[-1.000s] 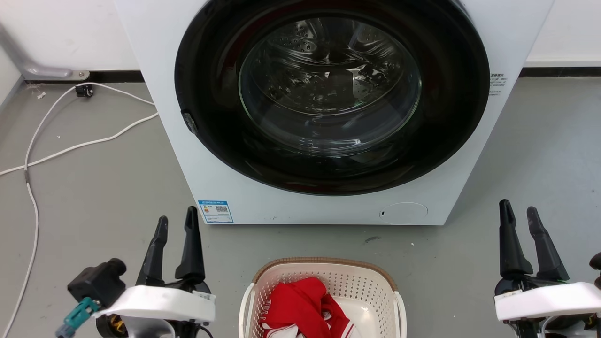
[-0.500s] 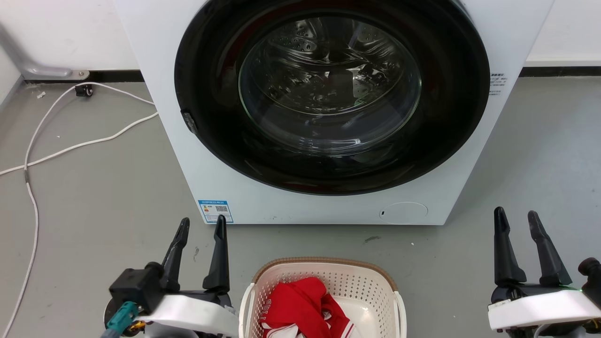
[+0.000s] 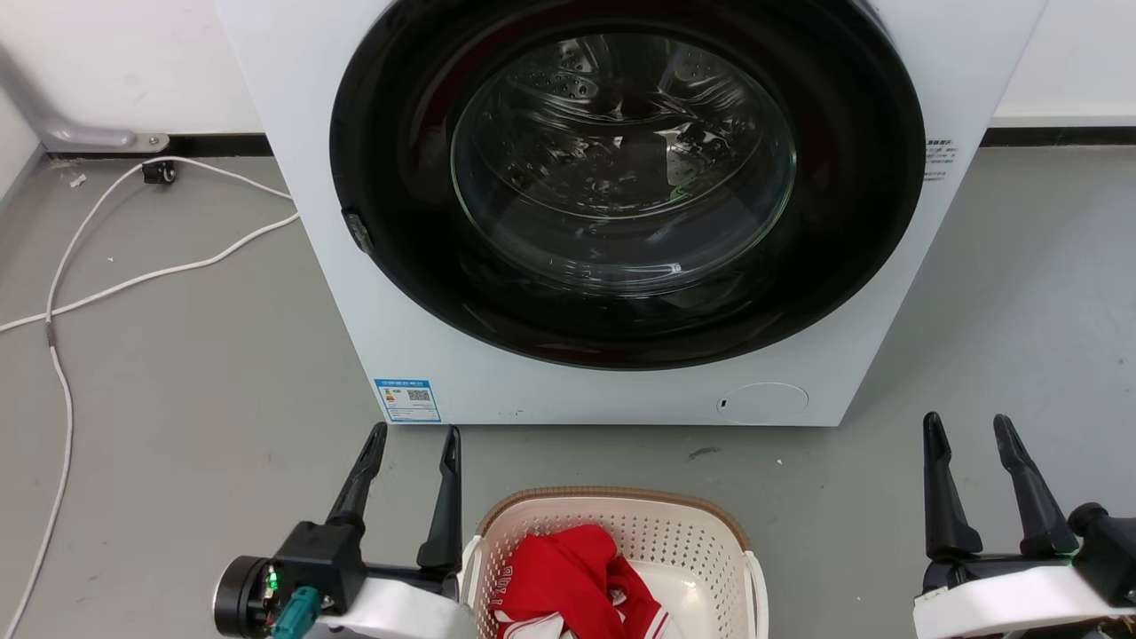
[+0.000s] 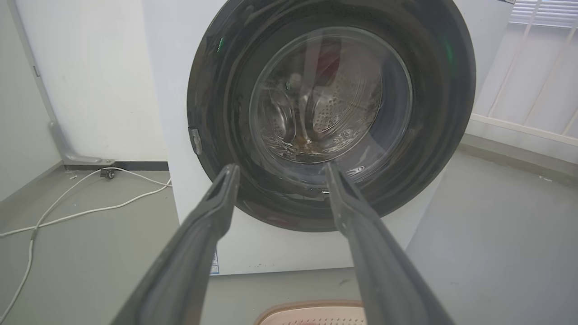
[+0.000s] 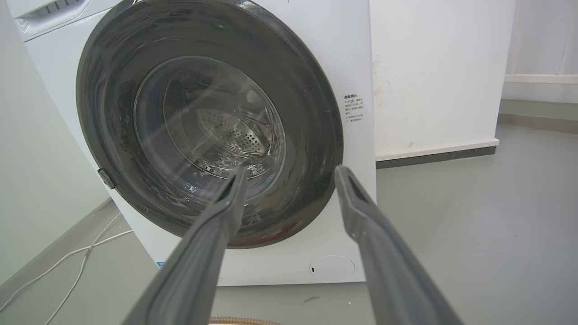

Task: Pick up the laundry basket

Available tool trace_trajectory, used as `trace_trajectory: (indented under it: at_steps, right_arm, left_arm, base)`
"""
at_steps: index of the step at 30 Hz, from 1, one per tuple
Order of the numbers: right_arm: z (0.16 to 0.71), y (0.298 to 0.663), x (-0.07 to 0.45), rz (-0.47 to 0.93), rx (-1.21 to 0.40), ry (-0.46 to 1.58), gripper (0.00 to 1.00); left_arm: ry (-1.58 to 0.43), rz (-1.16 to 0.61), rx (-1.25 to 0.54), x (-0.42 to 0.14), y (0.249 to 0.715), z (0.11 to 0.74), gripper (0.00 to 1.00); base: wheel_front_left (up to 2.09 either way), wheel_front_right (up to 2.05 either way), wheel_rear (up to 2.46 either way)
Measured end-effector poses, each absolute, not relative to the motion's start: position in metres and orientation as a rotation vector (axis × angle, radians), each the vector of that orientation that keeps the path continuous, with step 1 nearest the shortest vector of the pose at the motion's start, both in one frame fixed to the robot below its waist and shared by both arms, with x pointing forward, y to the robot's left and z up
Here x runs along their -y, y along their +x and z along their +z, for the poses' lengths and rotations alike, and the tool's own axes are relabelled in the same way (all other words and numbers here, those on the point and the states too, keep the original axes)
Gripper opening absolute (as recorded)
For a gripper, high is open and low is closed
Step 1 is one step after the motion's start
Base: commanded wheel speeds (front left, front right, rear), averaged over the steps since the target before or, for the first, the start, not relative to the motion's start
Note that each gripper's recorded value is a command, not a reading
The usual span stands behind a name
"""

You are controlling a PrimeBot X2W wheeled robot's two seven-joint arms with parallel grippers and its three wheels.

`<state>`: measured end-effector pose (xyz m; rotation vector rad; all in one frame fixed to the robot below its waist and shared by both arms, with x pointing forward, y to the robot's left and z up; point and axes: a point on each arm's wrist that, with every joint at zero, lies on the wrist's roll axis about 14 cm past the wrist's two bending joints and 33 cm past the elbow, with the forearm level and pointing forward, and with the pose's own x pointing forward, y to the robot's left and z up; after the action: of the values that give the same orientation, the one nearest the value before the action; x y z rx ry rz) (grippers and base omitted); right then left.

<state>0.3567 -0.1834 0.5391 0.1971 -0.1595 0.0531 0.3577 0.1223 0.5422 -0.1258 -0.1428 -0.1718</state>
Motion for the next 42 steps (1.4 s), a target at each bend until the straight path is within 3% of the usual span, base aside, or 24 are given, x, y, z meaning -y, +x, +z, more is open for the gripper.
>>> trace_trajectory:
  at_steps: [17,25,42]
  right_arm:
    - [0.538,0.354,0.178,0.074,0.168,0.066,1.00]
    - [0.528,0.350,0.183,0.052,0.149,0.153,1.00]
    - [0.521,0.348,0.179,0.057,0.135,0.183,1.00]
  left_arm:
    - [-0.022,-0.236,0.141,-0.105,0.351,0.532,1.00]
    - [-0.101,-0.207,0.145,-0.113,0.350,0.532,1.00]
    - [-0.069,-0.241,0.094,-0.109,0.345,0.511,1.00]
  base:
    - [0.00,0.00,0.00]
    - [0.00,0.00,0.00]
    - [0.00,0.00,0.00]
